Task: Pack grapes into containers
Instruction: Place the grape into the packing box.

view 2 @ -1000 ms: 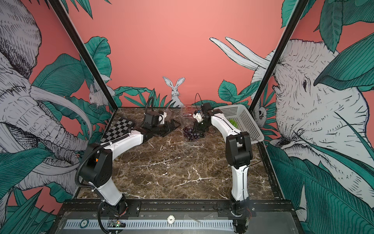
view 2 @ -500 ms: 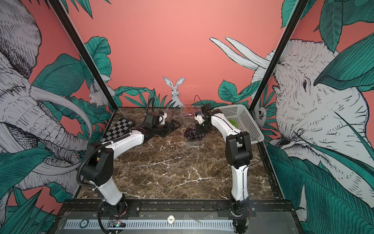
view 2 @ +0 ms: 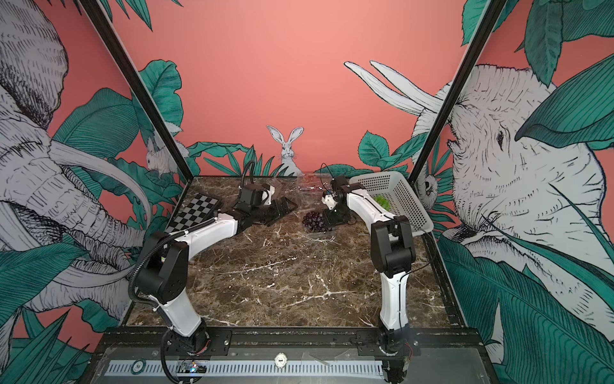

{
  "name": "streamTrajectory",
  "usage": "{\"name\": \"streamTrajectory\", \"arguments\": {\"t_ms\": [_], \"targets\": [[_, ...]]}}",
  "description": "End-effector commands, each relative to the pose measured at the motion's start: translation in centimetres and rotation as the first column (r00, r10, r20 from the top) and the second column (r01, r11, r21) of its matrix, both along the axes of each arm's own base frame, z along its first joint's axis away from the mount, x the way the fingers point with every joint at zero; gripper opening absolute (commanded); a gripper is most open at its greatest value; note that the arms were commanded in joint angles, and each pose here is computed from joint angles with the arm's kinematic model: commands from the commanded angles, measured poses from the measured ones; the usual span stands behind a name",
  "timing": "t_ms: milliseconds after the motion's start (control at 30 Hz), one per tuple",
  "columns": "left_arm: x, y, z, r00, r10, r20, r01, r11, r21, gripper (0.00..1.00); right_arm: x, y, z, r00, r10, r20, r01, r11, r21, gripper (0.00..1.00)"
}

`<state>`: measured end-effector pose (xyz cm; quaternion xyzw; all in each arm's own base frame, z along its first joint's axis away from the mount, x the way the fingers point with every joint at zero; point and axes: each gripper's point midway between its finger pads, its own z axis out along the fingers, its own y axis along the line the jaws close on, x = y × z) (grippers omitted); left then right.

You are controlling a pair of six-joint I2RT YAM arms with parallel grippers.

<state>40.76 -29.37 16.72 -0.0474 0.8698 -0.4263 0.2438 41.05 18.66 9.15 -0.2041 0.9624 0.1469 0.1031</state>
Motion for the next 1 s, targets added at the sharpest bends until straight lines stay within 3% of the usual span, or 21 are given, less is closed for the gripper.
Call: {"name": "streamTrajectory", "arguments": {"t_ms": [0, 367, 967], "targets": [[0.3, -0.5, 1.5, 1.000, -0.003, 0.025, 0.004, 1.000, -0.023, 0.99, -0.1, 0.2, 3.2, 0.998, -0.010, 0.057, 0.007, 0.999, 0.054, 0.50], [0.1, -0.7, 1.6, 1.000, -0.008, 0.027, 0.009, 1.000, -0.024, 0.99, -0.2, 1.9, 4.7, 0.995, -0.070, 0.072, 0.056, 0.982, 0.183, 0.58], [-0.3, -0.9, 1.2, 1.000, -0.014, 0.016, 0.014, 1.000, -0.012, 0.99, 0.6, 1.4, -1.3, 0.989, -0.141, 0.051, 0.137, 0.988, 0.069, 0.46]]}}
